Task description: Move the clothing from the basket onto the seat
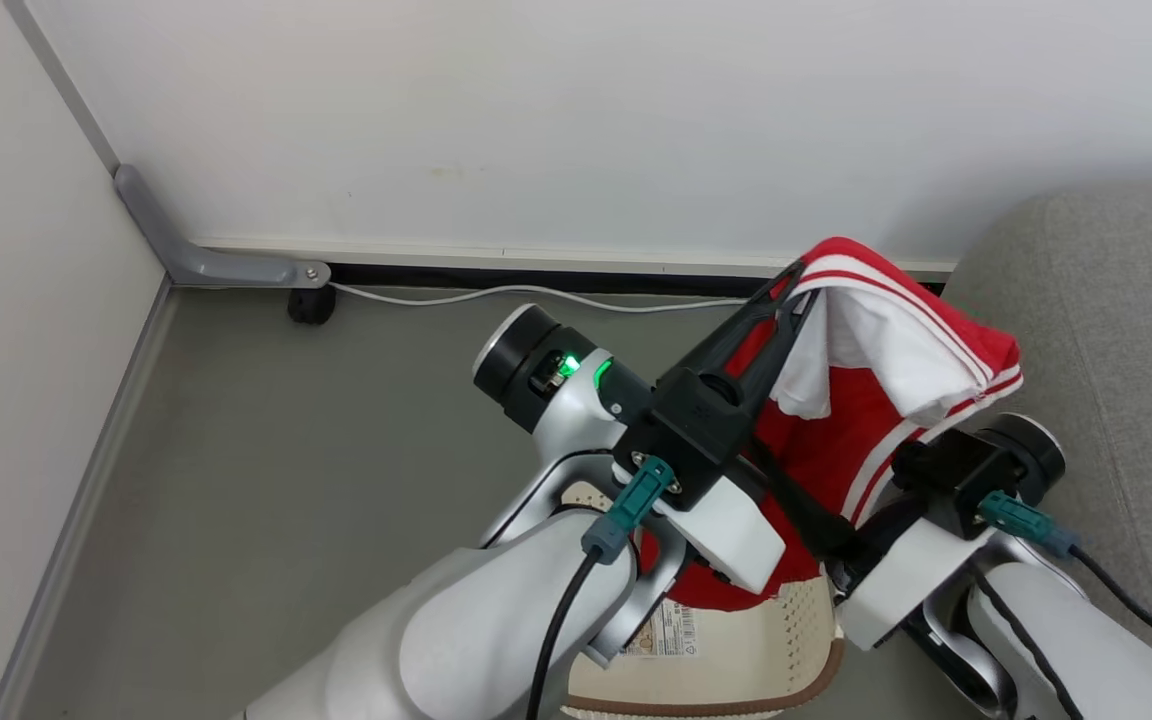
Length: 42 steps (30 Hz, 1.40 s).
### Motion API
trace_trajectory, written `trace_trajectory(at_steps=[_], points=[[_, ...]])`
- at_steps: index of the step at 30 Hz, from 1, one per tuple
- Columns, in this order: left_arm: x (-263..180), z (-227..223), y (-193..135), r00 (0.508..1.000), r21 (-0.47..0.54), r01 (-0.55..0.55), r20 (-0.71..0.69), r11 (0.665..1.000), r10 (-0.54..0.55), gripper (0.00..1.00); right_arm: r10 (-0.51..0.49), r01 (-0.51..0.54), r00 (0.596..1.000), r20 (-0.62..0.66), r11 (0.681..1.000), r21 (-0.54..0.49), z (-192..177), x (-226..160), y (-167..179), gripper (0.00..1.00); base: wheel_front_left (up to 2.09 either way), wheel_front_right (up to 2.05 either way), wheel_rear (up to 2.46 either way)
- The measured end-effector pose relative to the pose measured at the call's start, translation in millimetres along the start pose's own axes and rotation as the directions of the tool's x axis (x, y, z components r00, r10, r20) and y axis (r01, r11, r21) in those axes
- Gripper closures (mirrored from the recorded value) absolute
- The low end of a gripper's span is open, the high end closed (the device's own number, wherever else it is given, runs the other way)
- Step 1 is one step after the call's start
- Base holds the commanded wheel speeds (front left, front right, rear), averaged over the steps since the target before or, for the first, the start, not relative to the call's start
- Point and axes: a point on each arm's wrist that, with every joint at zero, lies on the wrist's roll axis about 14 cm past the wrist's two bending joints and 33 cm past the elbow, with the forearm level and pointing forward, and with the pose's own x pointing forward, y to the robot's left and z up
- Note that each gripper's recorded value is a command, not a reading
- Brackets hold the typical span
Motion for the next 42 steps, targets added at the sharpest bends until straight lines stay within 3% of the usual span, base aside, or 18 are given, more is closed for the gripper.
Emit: trace_trajectory(at_steps=[6,7,9,10,19,20,21,22,23,24,33,42], points=[[-6,-3,-8,1.000,-0.010,0.022,-0.010,1.000,-0.022,1.00,0.031,-0.031,0.998,-0.050,1.000,-0.006,-16,16,11,0.00,0.00,0.00,0.00],[-7,-3,-8,1.000,-0.012,0.022,-0.013,1.000,-0.023,1.00,0.042,-0.042,0.998,-0.057,0.999,-0.009,-18,19,15,0.12,0.00,0.00,0.00],[-9,-5,-8,1.000,-0.010,0.023,-0.020,1.000,-0.023,1.00,0.055,-0.055,0.996,-0.064,0.998,-0.004,-21,24,21,0.97,0.00,0.00,0.00],[-9,-6,-8,1.000,-0.010,0.022,-0.019,1.000,-0.022,1.00,0.060,-0.060,0.996,-0.064,0.998,-0.001,-21,26,24,1.00,0.00,0.00,0.00],[-9,-18,-7,0.999,-0.034,0.009,-0.042,0.999,-0.010,1.00,0.037,-0.035,0.998,-0.050,0.999,0.035,-17,25,18,1.00,0.00,0.00,0.00],[-9,-19,-8,0.999,-0.035,0.011,-0.044,0.999,-0.013,0.89,0.027,-0.026,0.999,-0.044,0.999,0.036,-15,24,15,1.00,0.00,0.00,0.00],[-8,-22,-9,0.999,-0.039,0.013,-0.052,0.999,-0.015,0.72,0.014,-0.013,0.999,-0.040,0.999,0.041,-13,22,10,1.00,0.00,0.00,0.00],[-7,-24,-9,0.998,-0.045,0.014,-0.058,0.999,-0.016,0.72,-0.004,0.006,0.999,-0.034,0.999,0.049,-12,19,4,1.00,0.00,0.00,0.00],[-7,-27,-10,0.998,-0.049,0.015,-0.063,0.999,-0.018,0.21,-0.019,0.021,0.999,-0.031,0.998,0.054,-11,15,-1,1.00,0.00,0.00,0.00],[-6,-30,-11,0.997,-0.056,0.018,-0.068,0.998,-0.022,0.00,-0.037,0.039,0.999,-0.028,0.997,0.063,-10,11,-6,1.00,0.00,0.00,0.00],[-7,-69,-43,0.975,-0.178,0.126,-0.161,0.976,-0.155,0.00,-0.284,0.283,0.959,0.000,0.956,0.078,4,-52,-85,1.00,0.00,0.00,0.00],[-10,-100,-91,0.914,-0.292,0.281,-0.210,0.914,-0.348,0.00,-0.497,0.495,0.866,0.060,0.868,0.042,33,-120,-142,1.00,0.00,0.00,0.00]])
